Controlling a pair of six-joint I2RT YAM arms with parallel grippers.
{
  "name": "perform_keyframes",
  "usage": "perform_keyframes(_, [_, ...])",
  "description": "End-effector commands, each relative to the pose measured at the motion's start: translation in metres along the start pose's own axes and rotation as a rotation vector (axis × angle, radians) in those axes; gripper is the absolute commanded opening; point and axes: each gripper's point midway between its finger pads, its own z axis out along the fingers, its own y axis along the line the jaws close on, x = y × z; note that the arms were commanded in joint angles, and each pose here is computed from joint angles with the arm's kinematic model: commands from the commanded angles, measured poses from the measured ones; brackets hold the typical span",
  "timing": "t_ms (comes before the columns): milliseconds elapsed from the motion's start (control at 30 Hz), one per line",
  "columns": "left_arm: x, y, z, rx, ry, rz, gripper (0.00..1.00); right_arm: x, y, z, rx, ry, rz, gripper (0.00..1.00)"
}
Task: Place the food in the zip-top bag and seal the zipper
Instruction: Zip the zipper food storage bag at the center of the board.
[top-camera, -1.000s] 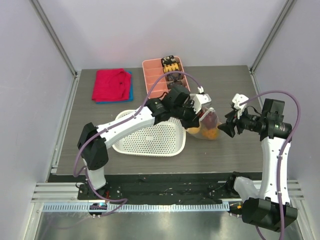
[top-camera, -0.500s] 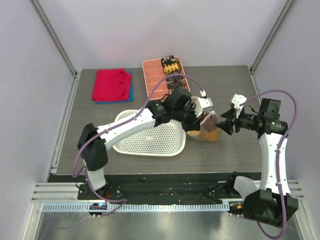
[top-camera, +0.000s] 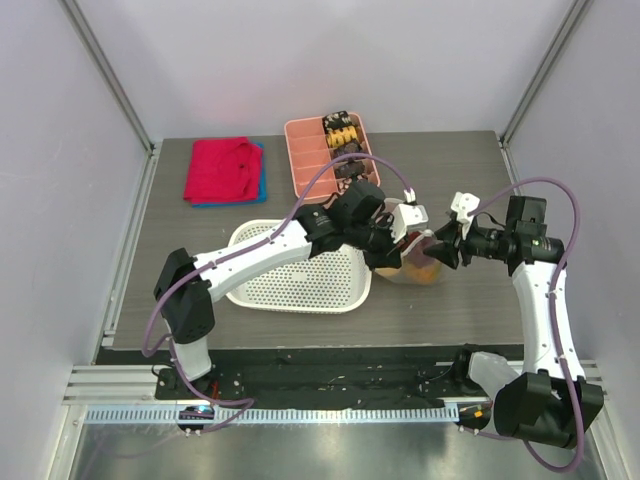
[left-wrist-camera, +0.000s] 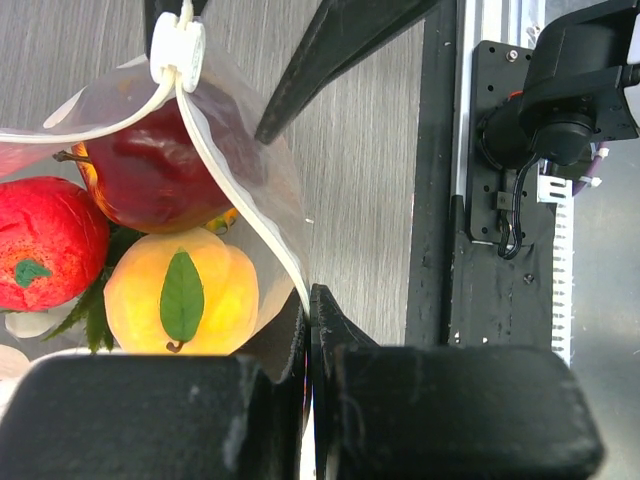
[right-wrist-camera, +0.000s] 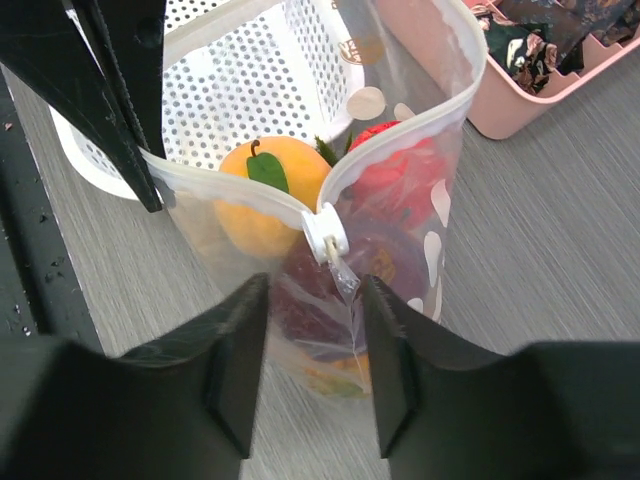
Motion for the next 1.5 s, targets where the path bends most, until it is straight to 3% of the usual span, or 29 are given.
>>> perform_keyframes(0, [-0.016,-0.01,-0.014,0.019,-0.045,0.047,0.0,-0.003,-0.005,0.004,0.008,-0.015,-0.087,0.43])
perform_keyframes(133, [-0.009,-0.012,-0.012,0.037,-0.025,0.045,0.0,-0.008,-0.008,0.005,0.018,-0.026,-0.112,0.31])
perform_keyframes(267, [-0.008,-0.011,-0.012,0.033,-0.022,0.05,0.01,-0.01,-0.009,0.004,0.022,-0.028,-0.123,0.02])
perform_keyframes(333, [-0.008,-0.011,-0.013,0.024,-0.02,0.048,0.03,-0.011,-0.008,0.003,0.024,-0.029,-0.136,0.01])
perform_keyframes(467, [-0.014,-0.004,-0.027,-0.028,-0.048,0.024,0.24,-0.013,-0.006,0.0,0.039,-0.028,-0.16,0.01])
perform_keyframes(633, [-0.061,0.021,-0.067,-0.204,-0.304,0.103,0.62,-0.013,0.003,-0.003,0.044,-0.033,-0.183,0.01])
perform_keyframes(700, [-0.073,0.02,-0.076,-0.22,-0.35,0.166,0.66,-0.013,0.005,-0.003,0.044,-0.035,-0.186,0.02])
perform_keyframes(1067, [-0.103,0.021,-0.038,-0.173,-0.36,0.442,0.65,-0.013,0.013,-0.006,0.043,-0.035,-0.208,0.01])
perform_keyframes(1267, [-0.096,0.011,-0.014,-0.143,-0.329,0.602,0.65,-0.011,0.017,-0.006,0.039,-0.034,-0.224,0.01])
perform_keyframes(1467, [-0.093,0.005,-0.004,-0.125,-0.322,0.661,0.61,-0.011,0.021,-0.007,0.029,-0.036,-0.251,0.01])
